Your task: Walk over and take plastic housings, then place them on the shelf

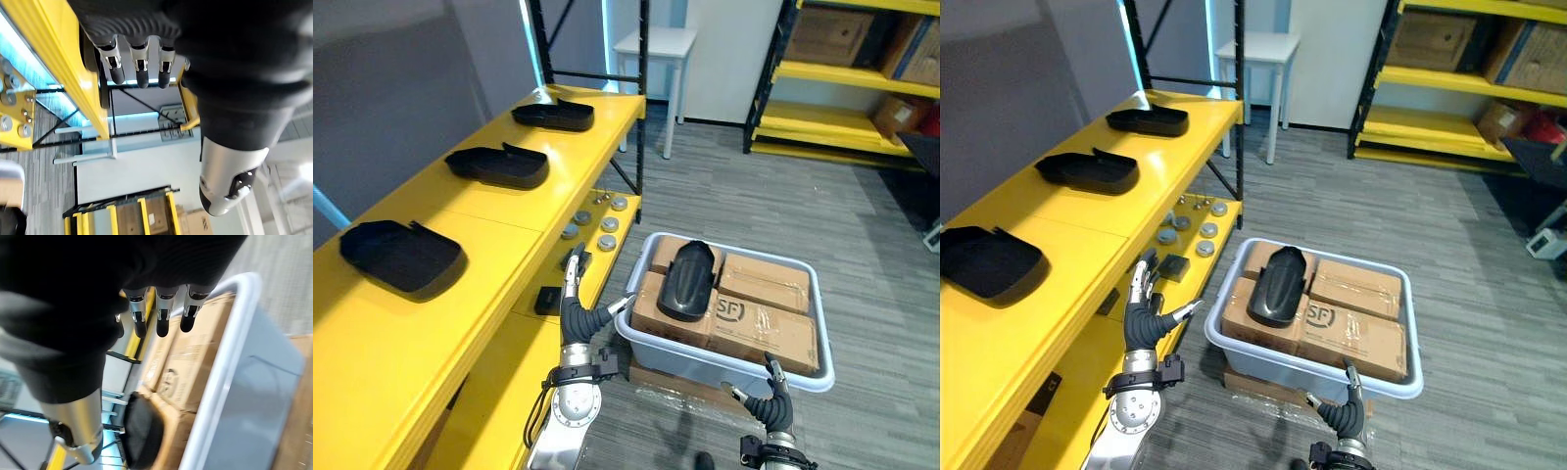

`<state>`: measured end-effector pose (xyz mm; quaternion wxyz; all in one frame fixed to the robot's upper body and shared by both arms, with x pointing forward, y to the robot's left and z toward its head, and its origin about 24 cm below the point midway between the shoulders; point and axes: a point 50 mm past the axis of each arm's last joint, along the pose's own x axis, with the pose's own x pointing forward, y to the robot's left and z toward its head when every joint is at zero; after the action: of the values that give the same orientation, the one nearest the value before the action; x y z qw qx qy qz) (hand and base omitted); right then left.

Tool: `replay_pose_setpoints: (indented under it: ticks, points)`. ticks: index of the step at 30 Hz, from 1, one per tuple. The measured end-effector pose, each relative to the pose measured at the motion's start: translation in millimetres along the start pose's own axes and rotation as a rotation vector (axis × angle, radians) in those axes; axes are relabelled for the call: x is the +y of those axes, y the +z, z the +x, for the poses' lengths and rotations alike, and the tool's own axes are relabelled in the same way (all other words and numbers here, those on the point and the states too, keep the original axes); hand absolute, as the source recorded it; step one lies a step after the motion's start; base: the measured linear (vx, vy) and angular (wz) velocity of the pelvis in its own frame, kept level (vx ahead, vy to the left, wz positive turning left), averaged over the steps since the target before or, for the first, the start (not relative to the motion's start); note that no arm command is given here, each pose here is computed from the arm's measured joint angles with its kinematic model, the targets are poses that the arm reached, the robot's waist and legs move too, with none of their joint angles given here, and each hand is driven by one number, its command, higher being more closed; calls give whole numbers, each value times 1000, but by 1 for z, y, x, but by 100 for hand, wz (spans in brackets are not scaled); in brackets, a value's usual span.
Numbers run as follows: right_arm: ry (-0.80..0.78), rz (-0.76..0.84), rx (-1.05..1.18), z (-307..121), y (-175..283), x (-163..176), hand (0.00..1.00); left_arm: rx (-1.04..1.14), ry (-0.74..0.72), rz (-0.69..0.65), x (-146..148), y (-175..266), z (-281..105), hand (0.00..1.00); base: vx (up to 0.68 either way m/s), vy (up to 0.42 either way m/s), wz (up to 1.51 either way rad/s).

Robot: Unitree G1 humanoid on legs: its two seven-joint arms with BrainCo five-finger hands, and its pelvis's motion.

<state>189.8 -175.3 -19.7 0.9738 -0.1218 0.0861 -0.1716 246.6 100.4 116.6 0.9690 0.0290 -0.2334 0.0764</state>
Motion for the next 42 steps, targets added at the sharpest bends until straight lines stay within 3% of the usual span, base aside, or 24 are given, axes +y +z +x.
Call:
replay_pose_setpoints:
  ticks: [9,17,22,30,35,42]
  points:
    - [107,-119,4,5,-8,4,0,144,-26,-83,-15,-19,-17,0,71,-259,9]
    - [78,-164,-18,53,14,29,0,357,-115,9,-10,-63,-51,0,182,69,-41]
    - [24,-118,-110,78,55,46,0,488,-164,181,8,-94,-77,0,129,87,3]
    - [-164,11,-218,128,138,49,0,827,-70,423,57,-152,-131,0,-37,-14,5]
    - [-279,19,-159,156,154,23,0,867,-6,453,73,-159,-133,0,-113,25,19]
    - [-296,34,-76,185,185,7,0,886,44,471,91,-167,-120,0,-79,2,12]
